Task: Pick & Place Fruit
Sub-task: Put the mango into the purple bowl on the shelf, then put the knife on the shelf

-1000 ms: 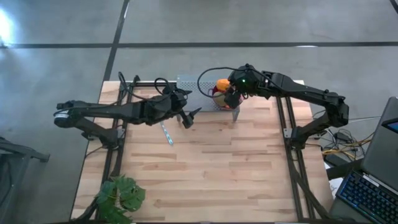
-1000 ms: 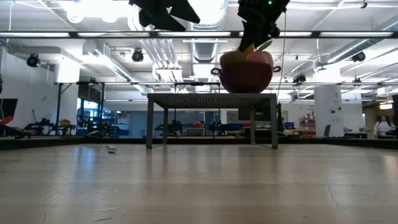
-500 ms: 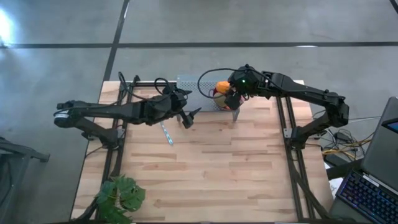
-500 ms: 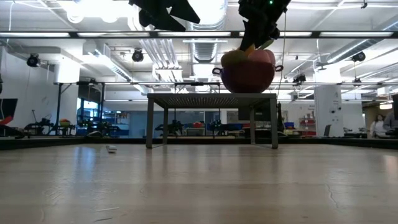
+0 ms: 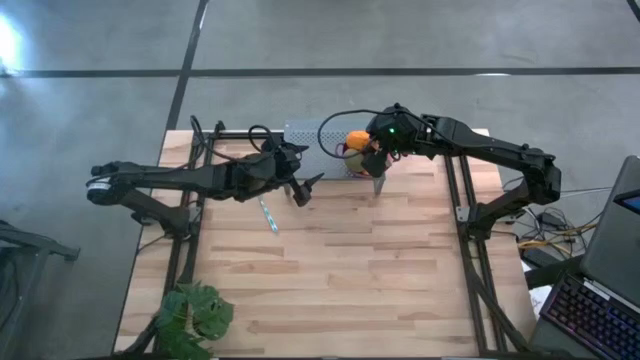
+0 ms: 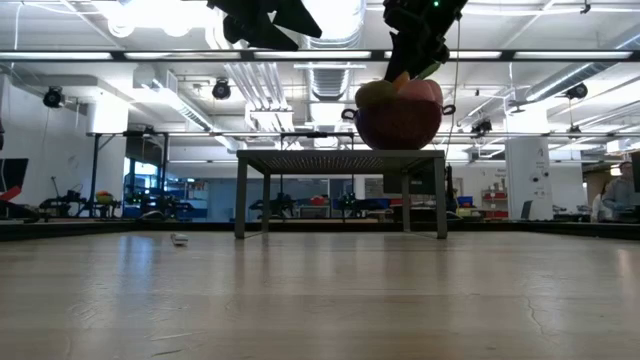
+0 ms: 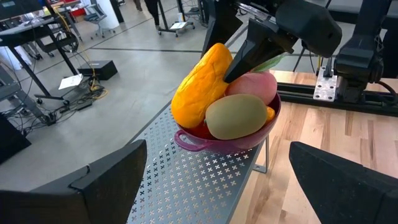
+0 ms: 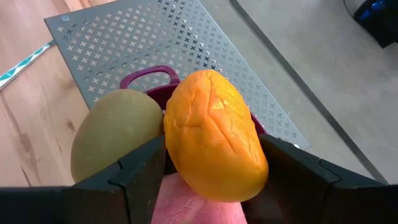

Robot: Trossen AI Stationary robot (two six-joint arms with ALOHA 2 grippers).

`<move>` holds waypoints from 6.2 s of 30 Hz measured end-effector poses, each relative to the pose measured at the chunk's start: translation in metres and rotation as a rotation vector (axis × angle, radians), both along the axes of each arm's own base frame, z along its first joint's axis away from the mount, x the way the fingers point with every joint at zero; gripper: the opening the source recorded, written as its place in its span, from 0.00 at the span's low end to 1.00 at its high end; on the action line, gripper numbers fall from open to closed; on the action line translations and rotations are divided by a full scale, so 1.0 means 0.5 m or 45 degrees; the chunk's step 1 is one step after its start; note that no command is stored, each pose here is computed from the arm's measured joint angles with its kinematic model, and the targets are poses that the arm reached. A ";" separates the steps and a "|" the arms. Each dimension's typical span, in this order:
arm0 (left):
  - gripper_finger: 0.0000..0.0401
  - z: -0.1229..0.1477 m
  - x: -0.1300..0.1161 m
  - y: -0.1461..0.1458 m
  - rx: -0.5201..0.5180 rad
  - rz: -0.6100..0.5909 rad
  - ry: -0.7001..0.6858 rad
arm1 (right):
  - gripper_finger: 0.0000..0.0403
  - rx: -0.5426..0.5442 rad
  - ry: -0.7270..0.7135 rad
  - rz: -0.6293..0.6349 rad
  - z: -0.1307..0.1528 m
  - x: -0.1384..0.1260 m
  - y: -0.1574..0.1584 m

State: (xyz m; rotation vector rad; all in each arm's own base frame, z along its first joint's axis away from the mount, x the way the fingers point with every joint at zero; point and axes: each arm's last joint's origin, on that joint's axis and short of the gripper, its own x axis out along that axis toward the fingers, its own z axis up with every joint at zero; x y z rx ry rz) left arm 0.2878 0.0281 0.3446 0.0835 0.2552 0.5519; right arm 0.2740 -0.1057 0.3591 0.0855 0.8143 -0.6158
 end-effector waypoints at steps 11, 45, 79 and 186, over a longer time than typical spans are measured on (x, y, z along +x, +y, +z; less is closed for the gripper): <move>0.99 0.000 0.000 0.000 0.000 0.000 0.000 | 0.69 -0.018 0.000 0.016 0.003 0.000 0.000; 0.99 0.003 0.000 0.000 -0.003 0.001 -0.004 | 0.32 -0.174 -0.274 0.253 0.140 0.004 0.084; 0.99 -0.117 -0.251 -0.036 0.228 -0.574 -0.423 | 0.02 -0.165 -0.851 0.655 -0.160 -0.335 0.237; 0.93 -0.254 -0.065 -0.051 -1.092 0.391 0.932 | 0.02 -0.058 -0.841 0.783 -0.350 -0.363 0.238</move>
